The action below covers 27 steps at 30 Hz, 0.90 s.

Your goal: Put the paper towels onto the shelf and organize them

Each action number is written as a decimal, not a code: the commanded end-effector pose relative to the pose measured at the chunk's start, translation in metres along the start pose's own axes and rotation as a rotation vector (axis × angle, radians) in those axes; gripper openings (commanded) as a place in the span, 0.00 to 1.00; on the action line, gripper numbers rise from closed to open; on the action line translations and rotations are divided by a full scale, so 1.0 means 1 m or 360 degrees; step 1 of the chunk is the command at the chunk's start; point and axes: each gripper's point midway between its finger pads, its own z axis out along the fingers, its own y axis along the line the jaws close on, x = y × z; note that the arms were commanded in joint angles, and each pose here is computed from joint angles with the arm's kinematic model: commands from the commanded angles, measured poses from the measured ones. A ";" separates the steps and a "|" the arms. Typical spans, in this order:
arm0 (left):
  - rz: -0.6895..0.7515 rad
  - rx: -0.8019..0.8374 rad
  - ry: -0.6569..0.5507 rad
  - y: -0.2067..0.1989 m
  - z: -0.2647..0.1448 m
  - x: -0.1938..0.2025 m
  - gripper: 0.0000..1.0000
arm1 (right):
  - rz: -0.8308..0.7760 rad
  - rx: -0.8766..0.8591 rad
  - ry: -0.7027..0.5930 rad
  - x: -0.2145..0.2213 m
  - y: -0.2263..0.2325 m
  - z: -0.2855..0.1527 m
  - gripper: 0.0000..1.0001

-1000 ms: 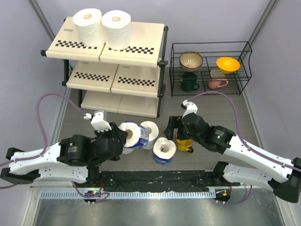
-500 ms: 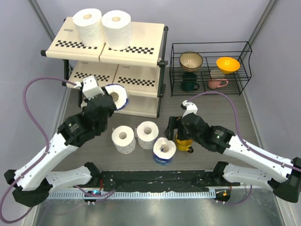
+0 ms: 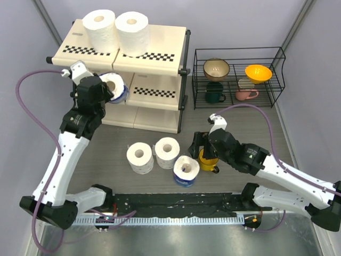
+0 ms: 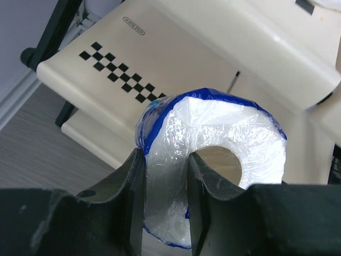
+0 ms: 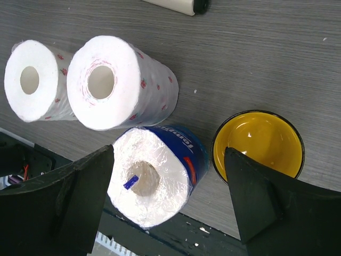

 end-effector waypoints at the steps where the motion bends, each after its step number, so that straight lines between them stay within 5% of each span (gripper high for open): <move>1: -0.0128 0.0195 -0.0145 -0.035 0.013 -0.043 0.28 | 0.0022 0.0009 -0.0073 -0.011 -0.002 -0.009 0.90; 21: -0.0206 0.0128 -0.0176 -0.028 0.070 -0.048 0.29 | 0.0006 0.0089 -0.0107 -0.013 -0.017 -0.021 0.90; 27: -0.0190 0.0110 -0.0160 -0.027 0.075 -0.044 0.45 | 0.0008 0.0094 -0.0112 -0.013 -0.019 -0.023 0.90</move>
